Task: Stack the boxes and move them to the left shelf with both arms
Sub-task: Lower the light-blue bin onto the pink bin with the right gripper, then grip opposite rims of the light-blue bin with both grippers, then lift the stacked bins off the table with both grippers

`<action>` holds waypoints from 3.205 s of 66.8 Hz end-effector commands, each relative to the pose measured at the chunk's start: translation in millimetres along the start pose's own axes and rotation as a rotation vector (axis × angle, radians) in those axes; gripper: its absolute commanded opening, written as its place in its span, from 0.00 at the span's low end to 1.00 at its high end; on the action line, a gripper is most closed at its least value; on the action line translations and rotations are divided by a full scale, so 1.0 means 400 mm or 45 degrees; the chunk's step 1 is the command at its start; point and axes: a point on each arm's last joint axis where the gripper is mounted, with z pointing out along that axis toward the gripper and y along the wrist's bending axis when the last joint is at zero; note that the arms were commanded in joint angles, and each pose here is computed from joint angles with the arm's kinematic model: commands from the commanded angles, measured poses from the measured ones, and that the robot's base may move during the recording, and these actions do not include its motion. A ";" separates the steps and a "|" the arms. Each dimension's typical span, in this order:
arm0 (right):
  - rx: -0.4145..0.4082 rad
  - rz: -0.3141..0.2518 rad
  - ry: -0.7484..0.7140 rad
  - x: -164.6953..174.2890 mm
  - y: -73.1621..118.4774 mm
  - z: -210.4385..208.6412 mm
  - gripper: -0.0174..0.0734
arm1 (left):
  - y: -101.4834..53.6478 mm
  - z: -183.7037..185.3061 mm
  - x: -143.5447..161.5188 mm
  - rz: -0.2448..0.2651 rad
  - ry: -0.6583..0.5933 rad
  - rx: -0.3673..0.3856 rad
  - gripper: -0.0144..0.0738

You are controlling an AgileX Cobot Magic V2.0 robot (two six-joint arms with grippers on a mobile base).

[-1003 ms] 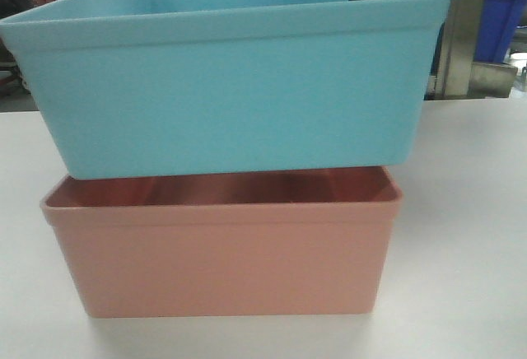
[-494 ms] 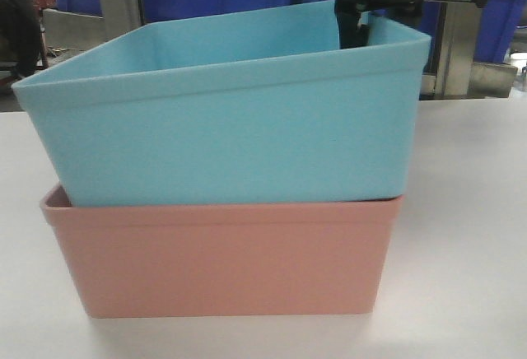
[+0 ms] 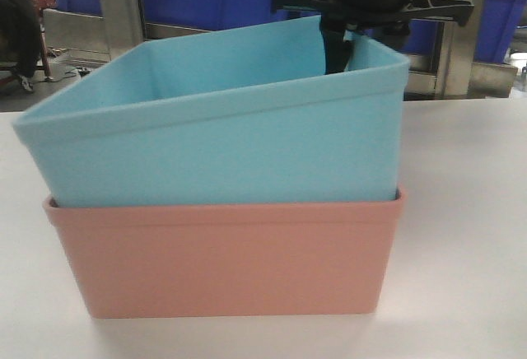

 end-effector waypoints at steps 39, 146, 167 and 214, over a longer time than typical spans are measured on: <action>-0.013 -0.179 -0.176 -0.038 -0.022 -0.175 0.88 | -0.024 0.039 -0.117 0.002 -0.088 0.029 0.68; 0.057 -0.342 0.063 0.009 0.004 0.122 0.62 | -0.142 0.697 -0.053 -0.133 0.754 -0.051 0.63; 0.064 -0.352 0.059 0.008 0.003 0.122 0.25 | -0.142 0.696 -0.051 -0.132 0.763 -0.054 0.17; -0.028 -0.351 -0.258 -0.050 -0.011 -0.164 0.25 | -0.144 0.398 -0.266 -0.316 0.503 -0.093 0.15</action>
